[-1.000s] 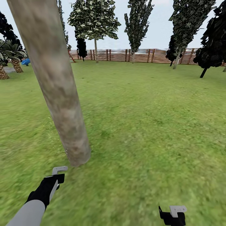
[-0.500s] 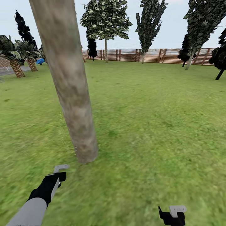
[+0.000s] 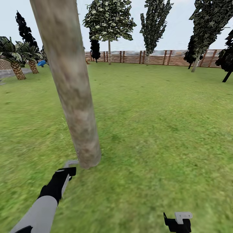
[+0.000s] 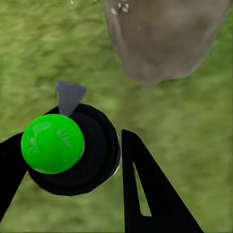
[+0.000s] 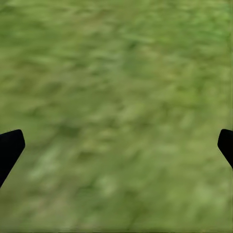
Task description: In the garden, pick up the pesticide atomizer on the floor and spray pesticide onto both trees until each tree trunk is fully covered.
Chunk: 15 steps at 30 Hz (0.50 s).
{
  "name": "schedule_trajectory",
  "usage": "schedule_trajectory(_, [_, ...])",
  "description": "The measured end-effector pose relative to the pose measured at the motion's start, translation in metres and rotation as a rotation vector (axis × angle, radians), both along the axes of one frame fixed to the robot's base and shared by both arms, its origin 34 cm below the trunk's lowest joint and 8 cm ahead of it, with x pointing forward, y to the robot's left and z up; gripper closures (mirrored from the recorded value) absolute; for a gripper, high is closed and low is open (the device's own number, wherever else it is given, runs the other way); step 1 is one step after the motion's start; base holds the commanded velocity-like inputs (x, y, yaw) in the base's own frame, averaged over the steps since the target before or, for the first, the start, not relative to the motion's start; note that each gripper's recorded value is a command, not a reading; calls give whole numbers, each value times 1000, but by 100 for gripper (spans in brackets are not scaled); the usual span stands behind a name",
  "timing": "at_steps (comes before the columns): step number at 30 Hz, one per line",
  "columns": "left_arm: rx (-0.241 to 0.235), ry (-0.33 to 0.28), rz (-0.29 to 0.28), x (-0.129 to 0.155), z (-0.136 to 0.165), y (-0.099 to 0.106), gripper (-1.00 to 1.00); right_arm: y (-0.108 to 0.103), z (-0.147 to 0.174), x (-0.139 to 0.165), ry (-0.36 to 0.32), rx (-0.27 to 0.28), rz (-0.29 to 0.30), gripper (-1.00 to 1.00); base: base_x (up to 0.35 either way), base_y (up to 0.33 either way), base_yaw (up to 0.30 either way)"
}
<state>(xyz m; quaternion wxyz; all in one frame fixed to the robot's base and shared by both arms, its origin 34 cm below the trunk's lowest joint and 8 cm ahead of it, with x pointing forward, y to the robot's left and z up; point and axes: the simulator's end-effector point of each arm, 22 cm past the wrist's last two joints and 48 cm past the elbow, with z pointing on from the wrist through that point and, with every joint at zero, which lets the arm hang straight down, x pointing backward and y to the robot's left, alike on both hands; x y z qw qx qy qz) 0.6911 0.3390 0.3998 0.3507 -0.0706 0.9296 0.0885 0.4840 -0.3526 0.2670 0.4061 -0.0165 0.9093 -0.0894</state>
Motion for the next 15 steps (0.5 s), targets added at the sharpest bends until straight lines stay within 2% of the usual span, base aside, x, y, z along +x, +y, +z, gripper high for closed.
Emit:
schedule_trajectory(2, [13, -21, 6, 6, 9, 6, 100, 0, 0, 0, 0, 0, 0, -100, -51, -254, 0])
schedule_trajectory(4, [1, -26, 1, 8, 10, -4, 100, 0, 0, 0, 0, 0, 0, -100, 10, -268, 0])
schedule_trajectory(6, [-4, -24, -23, 10, 11, -19, 100, 0, 0, 0, 0, 0, 0, -100, 192, -183, 0])
schedule_trajectory(9, [7, 6, -31, 8, 10, -16, 100, 0, 0, 0, 0, 0, 0, -100, 245, -56, 0])
schedule_trajectory(10, [12, 9, -28, 10, 13, -13, 100, 0, 0, 0, 0, 0, 0, -100, 73, -11, 0])
schedule_trajectory(12, [41, -20, -9, 19, 31, 7, 100, 0, 0, 0, 0, 0, 0, -100, 31, -5, 0])
schedule_trajectory(15, [90, -42, 29, 21, 48, 50, 100, 0, 0, 0, 0, 0, 0, -100, 8, -1, 0])
